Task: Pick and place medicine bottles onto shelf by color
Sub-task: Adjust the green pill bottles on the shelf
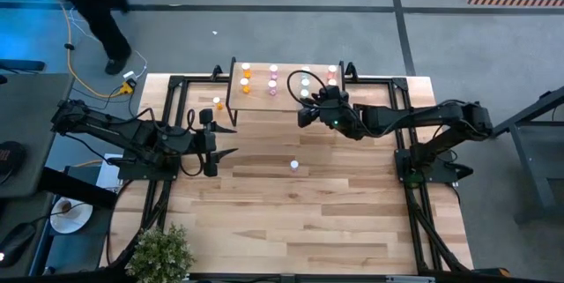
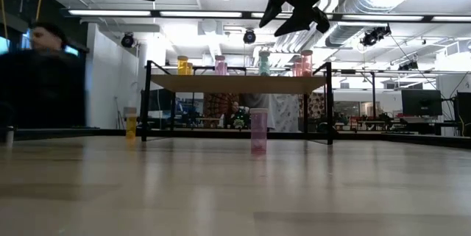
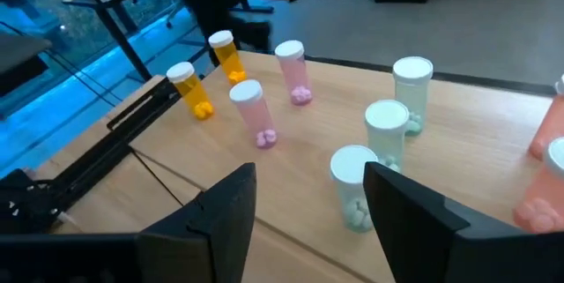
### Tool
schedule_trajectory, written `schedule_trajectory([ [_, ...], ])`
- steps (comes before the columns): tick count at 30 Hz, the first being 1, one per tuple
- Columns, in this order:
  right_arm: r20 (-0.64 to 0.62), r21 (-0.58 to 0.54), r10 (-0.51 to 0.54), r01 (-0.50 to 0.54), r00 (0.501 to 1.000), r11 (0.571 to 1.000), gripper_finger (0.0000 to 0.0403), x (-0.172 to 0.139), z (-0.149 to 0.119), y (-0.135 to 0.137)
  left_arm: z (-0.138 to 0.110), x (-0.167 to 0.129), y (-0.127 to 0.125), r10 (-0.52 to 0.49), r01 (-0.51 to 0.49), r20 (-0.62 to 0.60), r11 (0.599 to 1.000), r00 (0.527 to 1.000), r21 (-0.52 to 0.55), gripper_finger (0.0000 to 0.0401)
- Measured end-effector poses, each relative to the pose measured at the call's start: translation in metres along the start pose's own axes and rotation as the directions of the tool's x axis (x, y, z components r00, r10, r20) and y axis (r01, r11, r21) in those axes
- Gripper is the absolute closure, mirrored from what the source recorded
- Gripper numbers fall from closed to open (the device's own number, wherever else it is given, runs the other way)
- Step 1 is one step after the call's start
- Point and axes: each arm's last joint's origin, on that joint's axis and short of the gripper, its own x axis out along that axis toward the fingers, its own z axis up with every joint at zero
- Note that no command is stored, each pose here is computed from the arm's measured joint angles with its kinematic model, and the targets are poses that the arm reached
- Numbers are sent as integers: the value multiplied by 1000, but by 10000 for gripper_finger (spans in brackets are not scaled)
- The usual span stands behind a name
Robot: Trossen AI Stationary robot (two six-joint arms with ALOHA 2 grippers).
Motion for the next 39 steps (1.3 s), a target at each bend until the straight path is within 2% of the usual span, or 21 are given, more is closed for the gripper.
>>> schedule_trajectory([
  [6, 2, -42, 1, -1, 1000, 999, 186, 1, -1, 1, 0, 0, 0, 0, 0, 0, 1000, 1000, 0, 176],
  [10, 0, -54, -5, 5, 1000, 999, 189, 5, -2, 1, 0, 0, 0, 1, -1, 0, 1000, 1000, 0, 176],
  [19, -27, -158, -41, 36, 999, 987, 198, 15, -10, -2, 0, 0, 0, 0, 0, 0, 1000, 1000, -7, 176],
  [39, -35, -145, -79, 73, 996, 987, 196, 36, -11, -10, 0, 0, 0, 0, 0, 0, 1000, 1000, -7, 176],
])
